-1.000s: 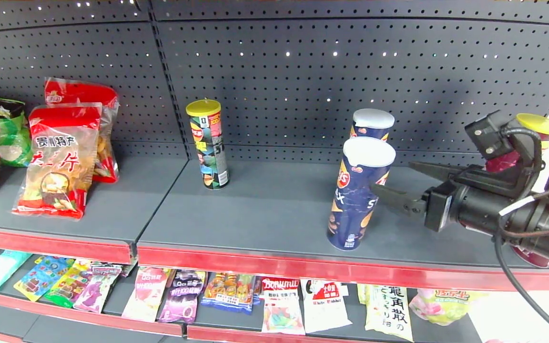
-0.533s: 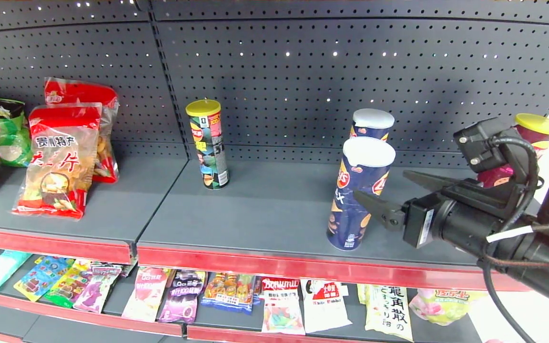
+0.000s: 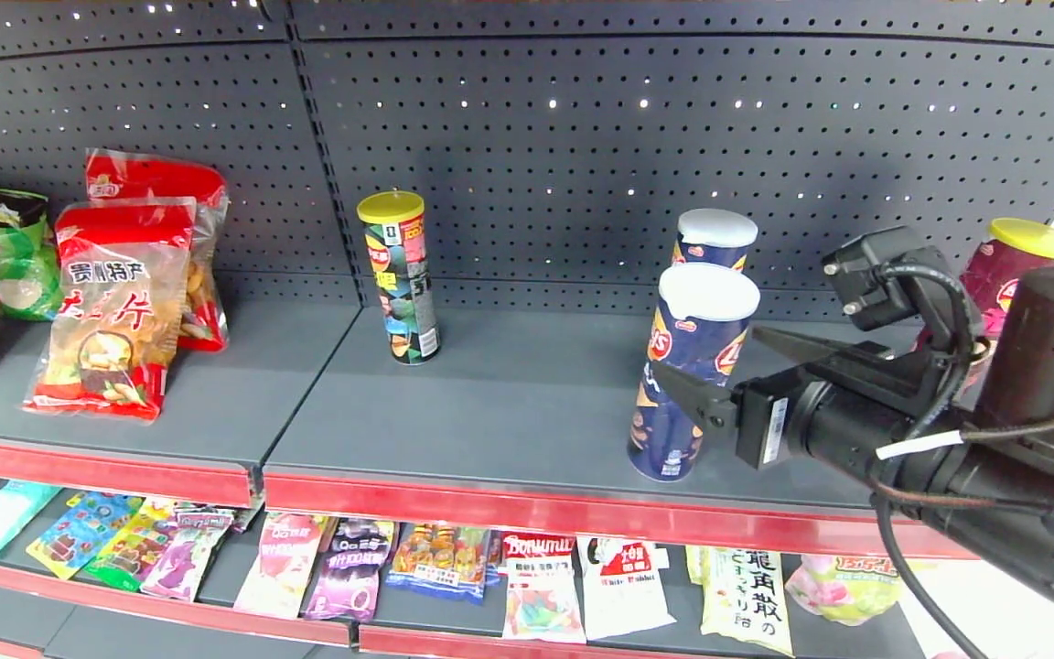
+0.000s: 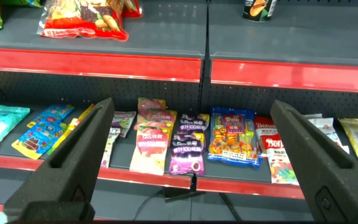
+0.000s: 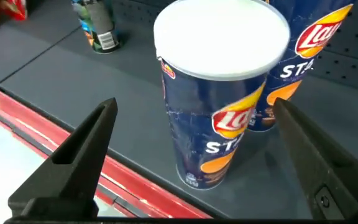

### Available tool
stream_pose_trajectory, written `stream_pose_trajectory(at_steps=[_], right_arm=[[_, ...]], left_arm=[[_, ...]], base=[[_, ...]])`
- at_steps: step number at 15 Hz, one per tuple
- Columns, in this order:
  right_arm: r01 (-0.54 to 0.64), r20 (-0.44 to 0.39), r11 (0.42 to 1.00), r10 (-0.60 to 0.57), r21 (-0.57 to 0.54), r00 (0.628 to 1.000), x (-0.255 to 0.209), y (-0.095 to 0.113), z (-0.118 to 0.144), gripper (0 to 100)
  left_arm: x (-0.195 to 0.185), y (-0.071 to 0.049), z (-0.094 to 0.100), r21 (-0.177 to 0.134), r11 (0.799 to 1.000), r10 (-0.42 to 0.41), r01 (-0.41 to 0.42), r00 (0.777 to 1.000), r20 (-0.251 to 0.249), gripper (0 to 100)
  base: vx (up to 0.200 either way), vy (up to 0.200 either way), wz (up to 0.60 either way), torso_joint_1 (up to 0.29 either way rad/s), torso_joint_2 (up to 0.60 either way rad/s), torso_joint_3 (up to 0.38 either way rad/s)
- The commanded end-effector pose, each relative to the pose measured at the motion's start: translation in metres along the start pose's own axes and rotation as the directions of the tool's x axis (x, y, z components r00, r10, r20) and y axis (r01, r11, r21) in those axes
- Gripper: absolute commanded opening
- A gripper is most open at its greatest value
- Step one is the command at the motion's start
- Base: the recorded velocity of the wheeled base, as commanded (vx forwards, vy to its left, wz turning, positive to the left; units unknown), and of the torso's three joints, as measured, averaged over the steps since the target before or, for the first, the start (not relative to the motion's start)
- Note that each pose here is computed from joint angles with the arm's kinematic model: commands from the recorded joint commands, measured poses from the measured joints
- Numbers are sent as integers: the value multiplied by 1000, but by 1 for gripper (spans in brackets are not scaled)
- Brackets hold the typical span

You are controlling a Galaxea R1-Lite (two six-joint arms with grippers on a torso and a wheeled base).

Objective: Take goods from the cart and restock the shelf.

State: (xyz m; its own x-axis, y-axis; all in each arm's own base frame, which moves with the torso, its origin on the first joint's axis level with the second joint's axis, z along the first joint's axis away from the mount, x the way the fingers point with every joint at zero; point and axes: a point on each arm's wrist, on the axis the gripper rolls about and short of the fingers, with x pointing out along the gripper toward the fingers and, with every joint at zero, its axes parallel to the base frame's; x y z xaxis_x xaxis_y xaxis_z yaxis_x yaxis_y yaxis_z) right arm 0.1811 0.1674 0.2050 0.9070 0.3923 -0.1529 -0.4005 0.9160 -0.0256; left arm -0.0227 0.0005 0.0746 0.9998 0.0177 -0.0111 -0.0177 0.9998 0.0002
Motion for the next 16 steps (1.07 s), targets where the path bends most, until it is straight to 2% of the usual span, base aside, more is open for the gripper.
stream_pose_trajectory(at_steps=[1, 8, 16], right_arm=[[14, -16, 1000, -15, -6, 1000, 13, 5, -2, 100], [117, -18, 993, -117, -12, 993, 25, 6, -1, 100], [176, -11, 984, -176, -7, 984, 37, 5, 2, 100]], left_arm=[[0, 0, 0, 0, 1000, -1, 1, 1000, -1, 100], [0, 0, 0, 0, 1000, 1, -1, 1000, -1, 100], [0, 0, 0, 0, 1000, 1, -1, 1000, 0, 100]], base=[[0, 0, 0, 0, 0, 0], [0, 0, 0, 0, 0, 0], [0, 0, 0, 0, 0, 0]])
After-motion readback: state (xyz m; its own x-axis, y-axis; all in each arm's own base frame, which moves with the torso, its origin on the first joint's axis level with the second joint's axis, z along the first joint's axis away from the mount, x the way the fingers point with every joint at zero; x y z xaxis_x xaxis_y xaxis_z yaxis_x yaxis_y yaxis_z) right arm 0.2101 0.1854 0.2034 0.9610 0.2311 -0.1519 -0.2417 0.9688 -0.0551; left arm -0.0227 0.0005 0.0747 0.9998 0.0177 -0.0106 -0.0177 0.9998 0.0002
